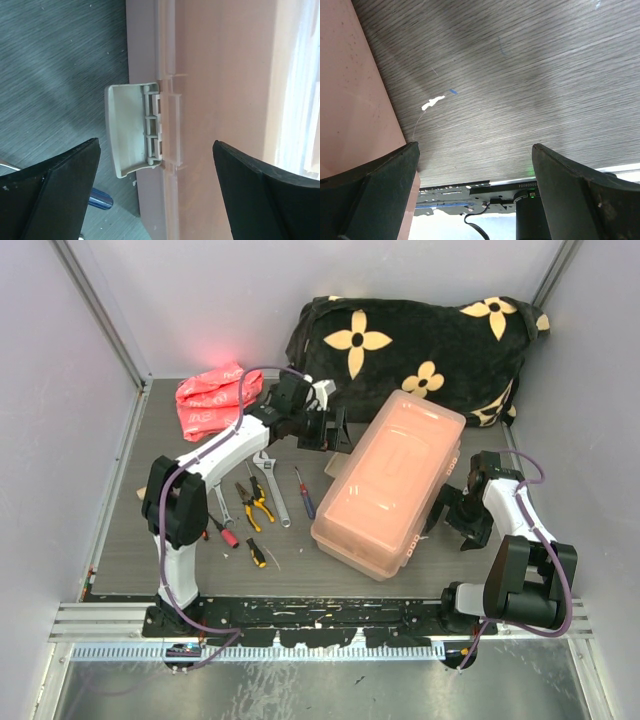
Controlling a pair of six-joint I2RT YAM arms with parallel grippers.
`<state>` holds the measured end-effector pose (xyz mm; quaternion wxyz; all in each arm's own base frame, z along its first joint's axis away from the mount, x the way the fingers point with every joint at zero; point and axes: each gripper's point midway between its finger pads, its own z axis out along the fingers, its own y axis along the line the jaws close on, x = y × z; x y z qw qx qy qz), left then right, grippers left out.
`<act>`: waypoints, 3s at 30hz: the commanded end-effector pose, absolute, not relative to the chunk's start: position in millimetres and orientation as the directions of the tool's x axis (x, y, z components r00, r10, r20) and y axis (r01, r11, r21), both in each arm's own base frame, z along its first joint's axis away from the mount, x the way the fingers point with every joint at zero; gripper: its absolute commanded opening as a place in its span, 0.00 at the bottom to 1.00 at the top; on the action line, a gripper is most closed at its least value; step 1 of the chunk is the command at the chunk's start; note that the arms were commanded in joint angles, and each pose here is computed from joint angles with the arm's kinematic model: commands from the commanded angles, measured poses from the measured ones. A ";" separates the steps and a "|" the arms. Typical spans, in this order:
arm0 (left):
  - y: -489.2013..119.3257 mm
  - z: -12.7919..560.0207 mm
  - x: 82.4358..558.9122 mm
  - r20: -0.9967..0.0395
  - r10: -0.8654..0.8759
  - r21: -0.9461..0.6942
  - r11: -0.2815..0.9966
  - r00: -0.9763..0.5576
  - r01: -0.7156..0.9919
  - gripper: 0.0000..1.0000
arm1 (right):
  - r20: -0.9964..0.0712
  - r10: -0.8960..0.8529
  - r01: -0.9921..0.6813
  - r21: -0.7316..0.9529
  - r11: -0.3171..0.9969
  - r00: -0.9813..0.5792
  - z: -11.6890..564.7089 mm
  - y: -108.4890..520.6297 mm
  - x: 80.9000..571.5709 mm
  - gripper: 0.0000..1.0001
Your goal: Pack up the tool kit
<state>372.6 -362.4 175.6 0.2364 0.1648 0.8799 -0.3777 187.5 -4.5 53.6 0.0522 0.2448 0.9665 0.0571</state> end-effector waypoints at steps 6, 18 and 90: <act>-413.5 235.2 284.2 -0.609 0.244 -0.626 0.436 -0.755 0.646 0.98 | -0.102 0.472 0.448 0.192 0.873 -0.876 56.7 3.1 197.8 1.00; -429.1 275.1 240.8 -0.640 0.250 -0.654 0.319 -0.726 0.686 0.98 | -0.097 0.475 0.449 0.207 0.869 -0.875 55.2 6.1 197.0 1.00; -433.2 291.2 301.8 -0.491 0.109 -0.839 0.209 -0.864 0.503 0.45 | -0.656 0.447 0.311 0.321 0.895 -0.608 285.1 -10.0 248.7 1.00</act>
